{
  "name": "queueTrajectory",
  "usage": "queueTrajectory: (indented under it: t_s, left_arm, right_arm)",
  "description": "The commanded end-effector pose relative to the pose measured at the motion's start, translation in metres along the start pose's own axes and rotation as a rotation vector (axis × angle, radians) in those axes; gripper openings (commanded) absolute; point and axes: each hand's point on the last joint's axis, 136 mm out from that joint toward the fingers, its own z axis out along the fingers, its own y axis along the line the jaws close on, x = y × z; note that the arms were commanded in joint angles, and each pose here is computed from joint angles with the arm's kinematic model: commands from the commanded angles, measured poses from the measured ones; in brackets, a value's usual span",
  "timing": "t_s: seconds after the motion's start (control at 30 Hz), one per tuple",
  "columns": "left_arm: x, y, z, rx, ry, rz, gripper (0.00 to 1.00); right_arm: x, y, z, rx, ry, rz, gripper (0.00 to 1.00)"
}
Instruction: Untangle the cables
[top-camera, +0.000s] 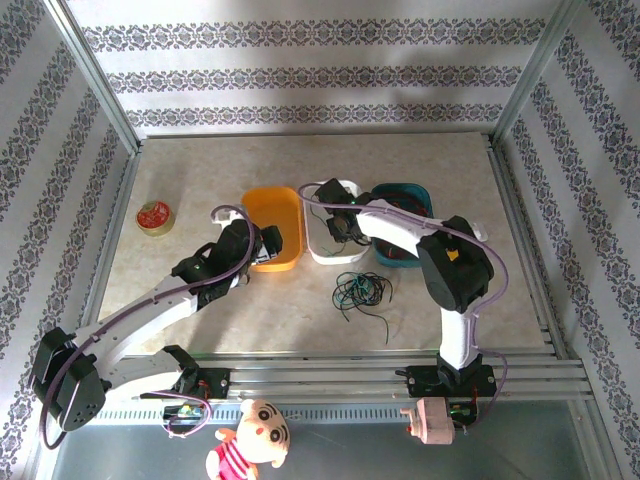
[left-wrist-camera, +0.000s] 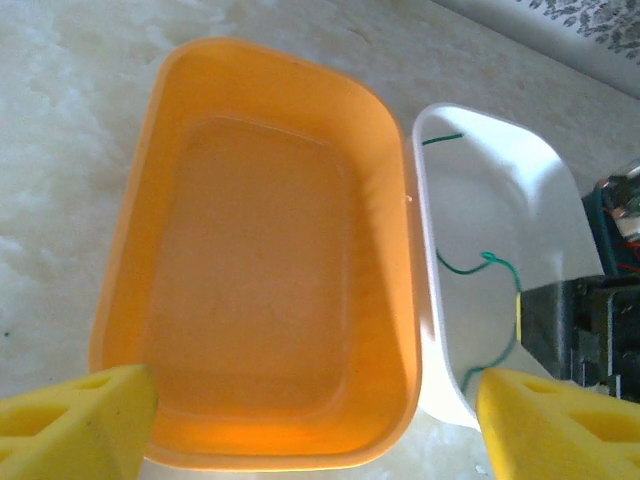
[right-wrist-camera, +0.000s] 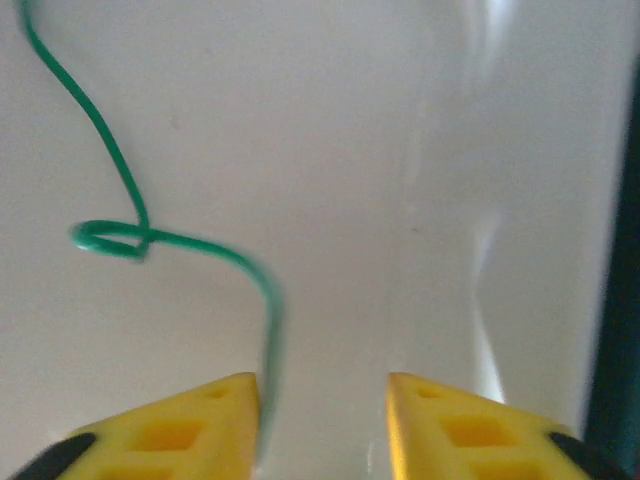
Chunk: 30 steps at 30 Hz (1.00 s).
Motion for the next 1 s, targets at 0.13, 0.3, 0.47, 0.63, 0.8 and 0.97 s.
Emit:
queueTrajectory:
  t_s: [0.13, 0.3, 0.47, 0.63, 0.8, 0.97]
  left_arm:
    - [-0.002, -0.044, 0.000, 0.185, 0.043, 0.151, 0.84]
    - [0.030, -0.079, 0.002, 0.384, 0.159, 0.282, 0.85]
    - [0.087, -0.105, -0.011, 0.562, 0.299, 0.516, 0.85]
    - [0.129, -0.114, -0.017, 0.636, 0.391, 0.672, 0.87]
    - [0.148, -0.119, 0.000, 0.611, 0.435, 0.715, 0.81]
    - [0.167, -0.123, 0.020, 0.583, 0.465, 0.749, 0.81]
  right_arm:
    - [-0.054, -0.025, -0.070, -0.011, -0.232, 0.114, 0.47]
    - [-0.032, -0.028, -0.097, -0.077, -0.240, 0.127, 0.48]
    - [0.042, -0.009, -0.119, -0.309, -0.164, 0.079, 0.46]
    - [0.118, 0.010, -0.129, -0.507, -0.055, 0.019, 0.45]
    - [0.159, 0.024, -0.126, -0.608, 0.071, 0.017, 0.32]
    - [0.179, 0.029, -0.112, -0.612, 0.169, 0.020, 0.29]
